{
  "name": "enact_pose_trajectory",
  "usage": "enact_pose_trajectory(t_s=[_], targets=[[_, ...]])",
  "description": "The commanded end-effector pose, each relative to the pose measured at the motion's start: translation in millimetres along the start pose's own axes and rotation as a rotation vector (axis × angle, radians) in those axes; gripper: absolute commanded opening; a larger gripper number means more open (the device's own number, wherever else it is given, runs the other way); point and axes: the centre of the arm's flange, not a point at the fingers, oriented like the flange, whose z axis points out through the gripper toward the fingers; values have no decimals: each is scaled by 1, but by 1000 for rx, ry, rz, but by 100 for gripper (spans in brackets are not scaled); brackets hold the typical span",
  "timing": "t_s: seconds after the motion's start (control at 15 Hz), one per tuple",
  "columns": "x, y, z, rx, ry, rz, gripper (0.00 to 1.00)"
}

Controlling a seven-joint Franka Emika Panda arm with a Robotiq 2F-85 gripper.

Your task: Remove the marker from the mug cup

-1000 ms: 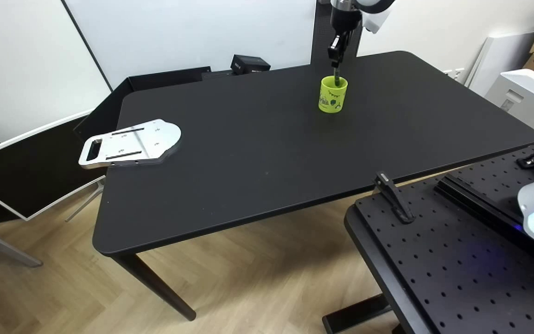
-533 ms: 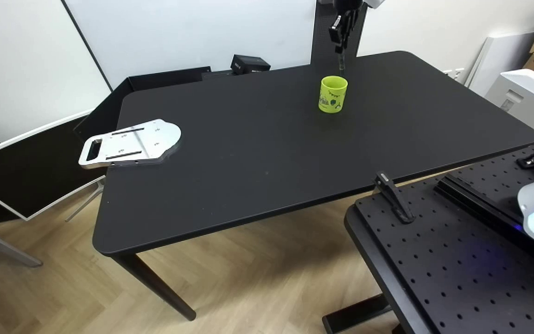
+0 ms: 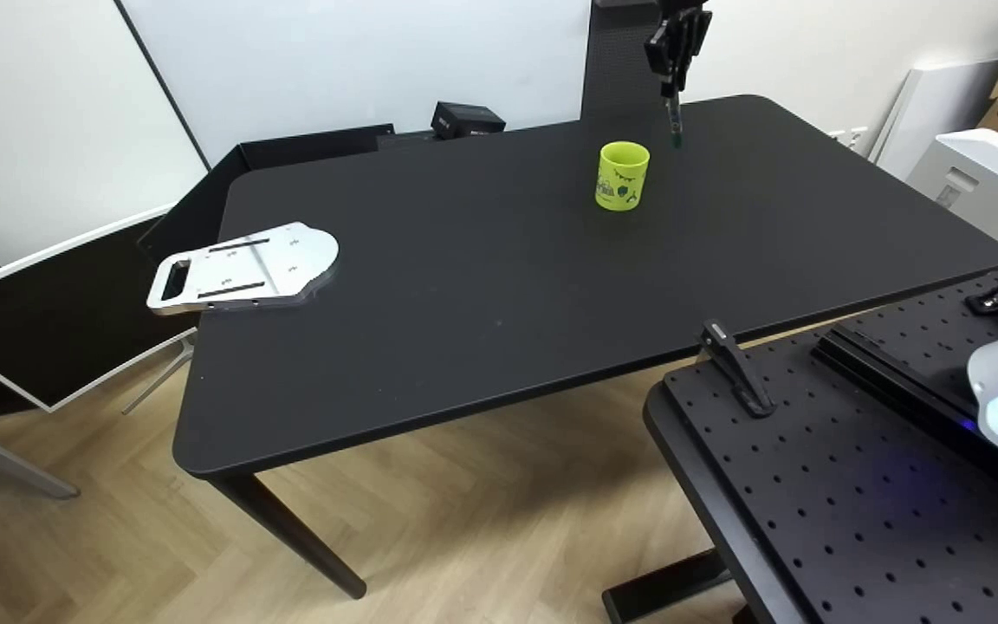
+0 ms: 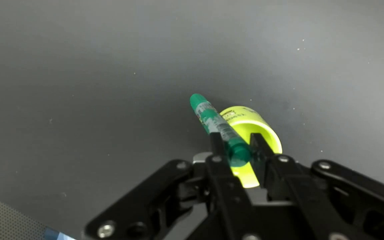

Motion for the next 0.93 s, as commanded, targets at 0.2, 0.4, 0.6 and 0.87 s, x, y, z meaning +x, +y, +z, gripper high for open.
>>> enact_pose_trajectory(t_s=[0.2,0.4,0.6,0.87], targets=[[-26,39,38,101,-122,114,6],[-44,54,69,148,-159,159,6],[-60,66,101,191,-207,215,6],[-76,76,136,247,-255,272,6]])
